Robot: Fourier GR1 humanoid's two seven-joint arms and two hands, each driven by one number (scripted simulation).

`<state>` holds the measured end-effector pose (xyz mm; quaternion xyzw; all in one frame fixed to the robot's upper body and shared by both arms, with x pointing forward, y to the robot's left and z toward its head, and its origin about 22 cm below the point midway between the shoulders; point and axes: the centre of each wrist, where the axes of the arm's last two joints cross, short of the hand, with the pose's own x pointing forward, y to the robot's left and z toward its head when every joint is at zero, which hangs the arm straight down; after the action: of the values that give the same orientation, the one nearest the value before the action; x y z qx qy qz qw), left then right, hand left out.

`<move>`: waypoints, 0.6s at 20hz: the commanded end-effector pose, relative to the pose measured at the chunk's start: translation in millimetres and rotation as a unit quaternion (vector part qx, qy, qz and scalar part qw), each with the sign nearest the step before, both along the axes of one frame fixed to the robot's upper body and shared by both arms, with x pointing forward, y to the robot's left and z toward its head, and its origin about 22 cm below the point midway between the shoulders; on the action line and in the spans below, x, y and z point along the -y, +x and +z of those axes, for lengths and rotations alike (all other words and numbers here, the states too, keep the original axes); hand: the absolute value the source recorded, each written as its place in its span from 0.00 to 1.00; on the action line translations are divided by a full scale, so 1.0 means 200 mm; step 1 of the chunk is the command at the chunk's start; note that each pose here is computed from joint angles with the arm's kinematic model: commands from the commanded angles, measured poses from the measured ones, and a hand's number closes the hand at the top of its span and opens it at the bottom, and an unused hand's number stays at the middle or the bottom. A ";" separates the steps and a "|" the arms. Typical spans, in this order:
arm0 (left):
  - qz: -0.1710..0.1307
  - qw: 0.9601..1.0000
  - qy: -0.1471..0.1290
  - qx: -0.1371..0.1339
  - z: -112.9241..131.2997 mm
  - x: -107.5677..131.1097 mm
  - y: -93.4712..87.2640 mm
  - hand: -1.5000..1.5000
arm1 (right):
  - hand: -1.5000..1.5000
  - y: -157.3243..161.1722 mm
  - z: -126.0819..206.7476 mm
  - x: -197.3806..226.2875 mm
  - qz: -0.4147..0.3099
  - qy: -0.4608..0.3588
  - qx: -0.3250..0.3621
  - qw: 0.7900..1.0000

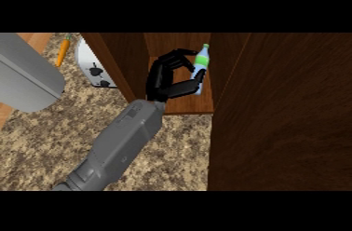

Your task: Pick up the bottled water, place it into the cabinet and close the cabinet

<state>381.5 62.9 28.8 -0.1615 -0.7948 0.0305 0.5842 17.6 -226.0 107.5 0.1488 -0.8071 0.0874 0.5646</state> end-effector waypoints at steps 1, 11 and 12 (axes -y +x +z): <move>-0.069 0.997 -0.038 -0.019 -0.09 0.04 -0.19 0.00 | 0.00 0.01 0.16 -0.02 -0.010 -0.010 0.024 1.000; -0.055 0.996 -0.051 -0.046 -0.30 -0.23 -0.68 0.00 | 0.00 -0.03 0.20 -0.02 -0.029 -0.030 0.013 0.999; -0.032 0.997 -0.051 -0.055 -0.32 -0.27 -0.73 0.00 | 0.00 -0.04 0.17 -0.01 -0.017 -0.033 0.016 0.999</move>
<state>270.6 86.6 -22.2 -0.2376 -0.7550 0.0413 0.6098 11.5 -222.8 108.7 0.1275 -0.8019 0.0767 0.5786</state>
